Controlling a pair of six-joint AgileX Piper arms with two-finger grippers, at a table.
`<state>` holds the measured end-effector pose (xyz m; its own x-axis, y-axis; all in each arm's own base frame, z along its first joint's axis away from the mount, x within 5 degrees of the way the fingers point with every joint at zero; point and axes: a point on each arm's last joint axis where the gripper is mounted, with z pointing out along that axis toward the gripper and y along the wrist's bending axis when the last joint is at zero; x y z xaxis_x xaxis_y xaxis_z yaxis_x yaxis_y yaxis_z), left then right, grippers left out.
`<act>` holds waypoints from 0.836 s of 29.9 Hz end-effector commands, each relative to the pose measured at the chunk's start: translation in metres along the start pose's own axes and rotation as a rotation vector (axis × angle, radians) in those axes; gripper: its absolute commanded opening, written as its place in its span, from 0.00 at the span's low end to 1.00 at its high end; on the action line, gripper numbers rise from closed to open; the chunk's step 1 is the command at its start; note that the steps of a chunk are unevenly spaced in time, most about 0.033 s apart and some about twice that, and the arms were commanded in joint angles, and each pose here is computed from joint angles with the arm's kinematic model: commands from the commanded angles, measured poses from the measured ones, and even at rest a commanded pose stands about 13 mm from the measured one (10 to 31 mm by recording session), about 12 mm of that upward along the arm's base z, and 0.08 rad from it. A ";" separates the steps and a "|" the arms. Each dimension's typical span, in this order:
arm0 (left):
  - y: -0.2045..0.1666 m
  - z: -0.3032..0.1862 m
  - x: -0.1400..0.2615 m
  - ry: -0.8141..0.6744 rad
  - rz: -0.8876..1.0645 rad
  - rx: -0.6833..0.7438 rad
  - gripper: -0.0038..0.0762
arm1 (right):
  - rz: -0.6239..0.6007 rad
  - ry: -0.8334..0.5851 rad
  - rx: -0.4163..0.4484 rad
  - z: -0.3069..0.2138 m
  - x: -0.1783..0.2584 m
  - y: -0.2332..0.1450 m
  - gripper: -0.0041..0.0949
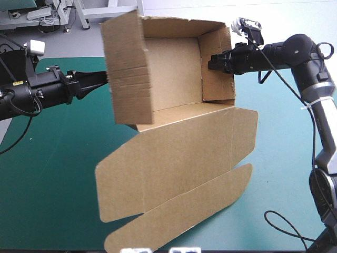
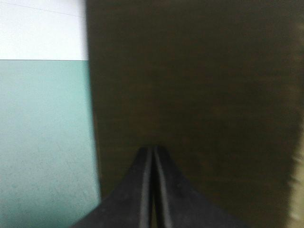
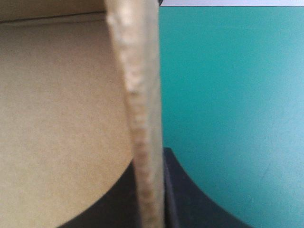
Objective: Fold the box
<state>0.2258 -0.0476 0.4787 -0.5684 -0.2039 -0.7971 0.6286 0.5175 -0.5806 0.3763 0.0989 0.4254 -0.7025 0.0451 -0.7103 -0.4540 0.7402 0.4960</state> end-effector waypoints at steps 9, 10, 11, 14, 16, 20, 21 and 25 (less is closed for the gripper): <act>-0.014 -0.004 0.001 0.032 0.028 0.023 0.04 | 0.018 -0.095 -0.044 -0.008 -0.011 0.015 0.03; -0.014 -0.004 0.001 0.032 0.030 0.023 0.04 | 0.019 -0.093 -0.043 -0.008 -0.011 0.015 0.03; -0.014 -0.004 0.001 0.032 0.033 0.023 0.04 | 0.020 -0.092 -0.043 -0.007 -0.010 0.014 0.03; -0.014 -0.004 0.001 0.033 0.039 0.024 0.04 | 0.025 -0.086 -0.042 -0.004 -0.010 0.012 0.03; -0.014 -0.004 0.002 0.035 0.042 0.017 0.04 | 0.026 -0.084 -0.038 -0.002 -0.010 0.010 0.03; -0.011 -0.004 0.002 0.042 0.050 -0.009 0.10 | 0.030 -0.080 -0.036 0.000 -0.010 0.008 0.03; -0.010 -0.003 0.003 0.050 0.049 -0.008 0.15 | 0.030 -0.080 -0.036 0.000 -0.010 0.008 0.03; -0.008 -0.001 0.003 0.066 0.043 0.010 0.41 | 0.033 -0.077 -0.036 0.002 -0.009 0.007 0.03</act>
<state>0.2292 -0.0445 0.4684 -0.5882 -0.1329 -0.7977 0.5997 0.5900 -0.5405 0.3942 0.1045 0.4017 -0.7351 0.0432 -0.6766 -0.4208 0.7534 0.5053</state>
